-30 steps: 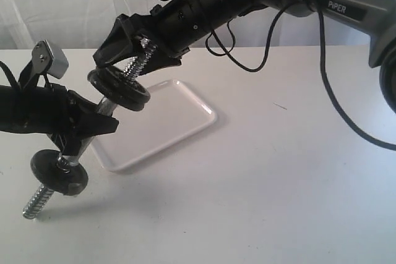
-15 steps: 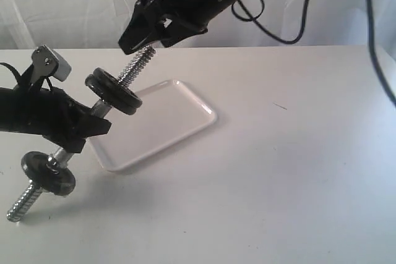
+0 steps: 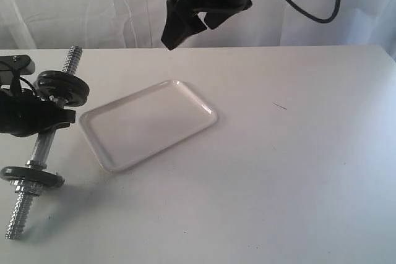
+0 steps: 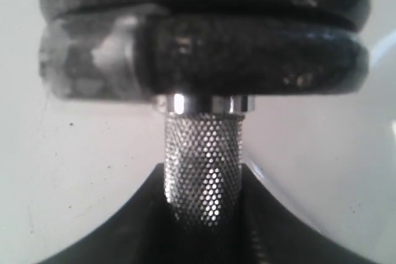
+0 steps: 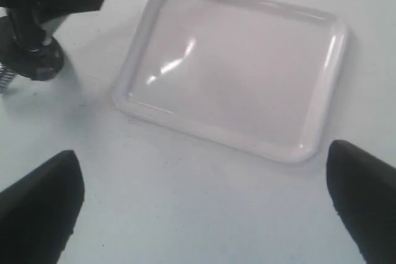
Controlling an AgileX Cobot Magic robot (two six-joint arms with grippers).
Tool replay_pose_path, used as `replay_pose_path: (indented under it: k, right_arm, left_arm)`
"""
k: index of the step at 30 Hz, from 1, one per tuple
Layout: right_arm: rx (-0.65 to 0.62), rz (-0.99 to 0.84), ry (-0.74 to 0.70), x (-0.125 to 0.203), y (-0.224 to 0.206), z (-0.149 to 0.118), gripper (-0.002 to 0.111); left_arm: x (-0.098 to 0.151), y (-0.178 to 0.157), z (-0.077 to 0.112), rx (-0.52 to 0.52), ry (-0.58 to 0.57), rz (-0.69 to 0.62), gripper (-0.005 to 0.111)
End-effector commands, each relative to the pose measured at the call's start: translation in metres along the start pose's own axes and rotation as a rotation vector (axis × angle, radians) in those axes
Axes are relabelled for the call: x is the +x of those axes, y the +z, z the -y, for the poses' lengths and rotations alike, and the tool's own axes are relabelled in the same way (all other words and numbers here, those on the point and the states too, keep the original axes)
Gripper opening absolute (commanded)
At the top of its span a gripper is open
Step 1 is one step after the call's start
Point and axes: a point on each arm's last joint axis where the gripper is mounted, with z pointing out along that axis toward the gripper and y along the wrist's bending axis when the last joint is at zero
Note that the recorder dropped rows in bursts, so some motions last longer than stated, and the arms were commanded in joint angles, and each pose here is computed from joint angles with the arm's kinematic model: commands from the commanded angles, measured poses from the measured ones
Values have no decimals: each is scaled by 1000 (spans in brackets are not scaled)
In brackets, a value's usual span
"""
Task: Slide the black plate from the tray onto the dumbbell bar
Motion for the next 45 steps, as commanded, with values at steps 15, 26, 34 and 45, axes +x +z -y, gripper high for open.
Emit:
replay_pose_path:
  k: [15,26,34,45]
  right_arm:
    - [145,-56,127,7,-7,13,105]
    - [145,-55,134,7,-7,13,105]
    - [145,-55,135,7,-7,13,105]
    - [145,-54,156,7,-7,13,105]
  left_arm:
    - [-26,-18,-5,-81,-526,141,0]
    - [-13,-3,-10,-103,-615,84,0]
    - [6,0,-13,-139,-642,33,0]
    - [9,0,-14,-147,-711,30,0]
